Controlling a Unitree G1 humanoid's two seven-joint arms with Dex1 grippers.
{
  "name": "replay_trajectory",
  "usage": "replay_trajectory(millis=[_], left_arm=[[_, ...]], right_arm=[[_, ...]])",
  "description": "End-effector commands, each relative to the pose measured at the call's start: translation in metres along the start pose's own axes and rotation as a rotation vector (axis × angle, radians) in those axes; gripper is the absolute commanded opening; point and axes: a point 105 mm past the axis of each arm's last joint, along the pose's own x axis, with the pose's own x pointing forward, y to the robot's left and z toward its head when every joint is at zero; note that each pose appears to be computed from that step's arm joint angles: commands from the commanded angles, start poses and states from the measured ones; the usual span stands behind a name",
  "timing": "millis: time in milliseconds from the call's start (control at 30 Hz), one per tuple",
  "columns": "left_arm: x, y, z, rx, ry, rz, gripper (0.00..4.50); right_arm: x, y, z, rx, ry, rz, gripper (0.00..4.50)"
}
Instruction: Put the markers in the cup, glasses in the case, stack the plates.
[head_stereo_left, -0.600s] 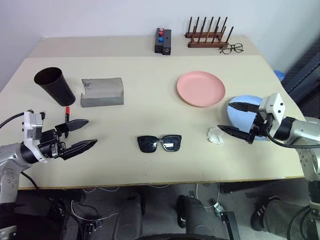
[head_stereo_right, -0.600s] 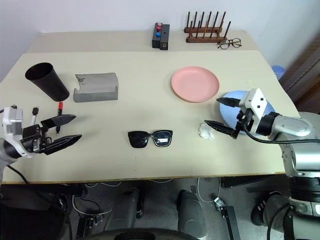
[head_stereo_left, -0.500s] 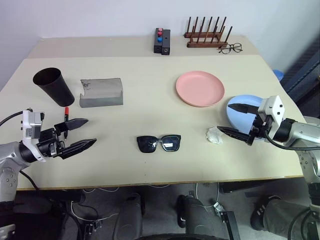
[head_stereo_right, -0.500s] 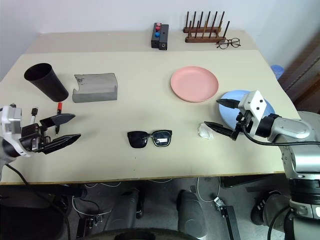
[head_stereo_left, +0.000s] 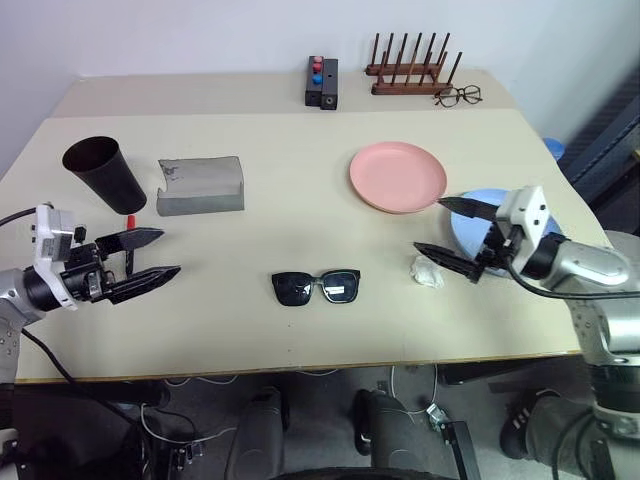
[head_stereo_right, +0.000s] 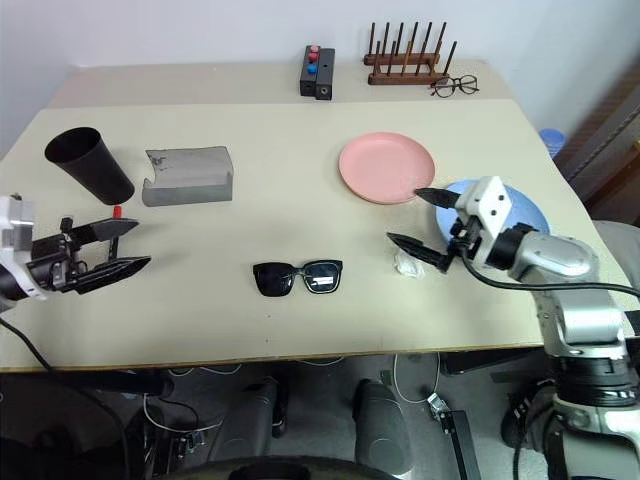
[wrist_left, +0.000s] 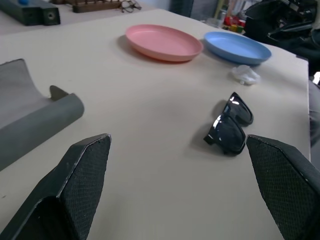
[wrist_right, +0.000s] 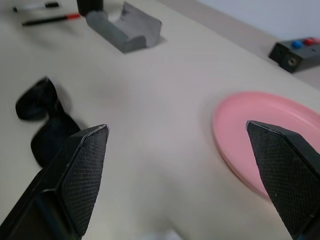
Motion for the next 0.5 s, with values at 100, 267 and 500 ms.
replay_trajectory(millis=[100,267,500], left_arm=[[-0.013,0.028,0.014,0.025,-0.026,0.188,4.47],[-0.032,0.052,0.018,0.045,-0.022,0.409,4.47],[-0.052,0.051,0.033,-0.112,-0.105,0.585,4.47]], right_arm=[[0.01,0.007,0.023,-0.073,-0.066,0.018,4.5],[0.029,0.014,0.035,-0.074,-0.112,0.022,4.5],[0.077,0.047,0.039,0.07,-0.142,0.073,4.5]])
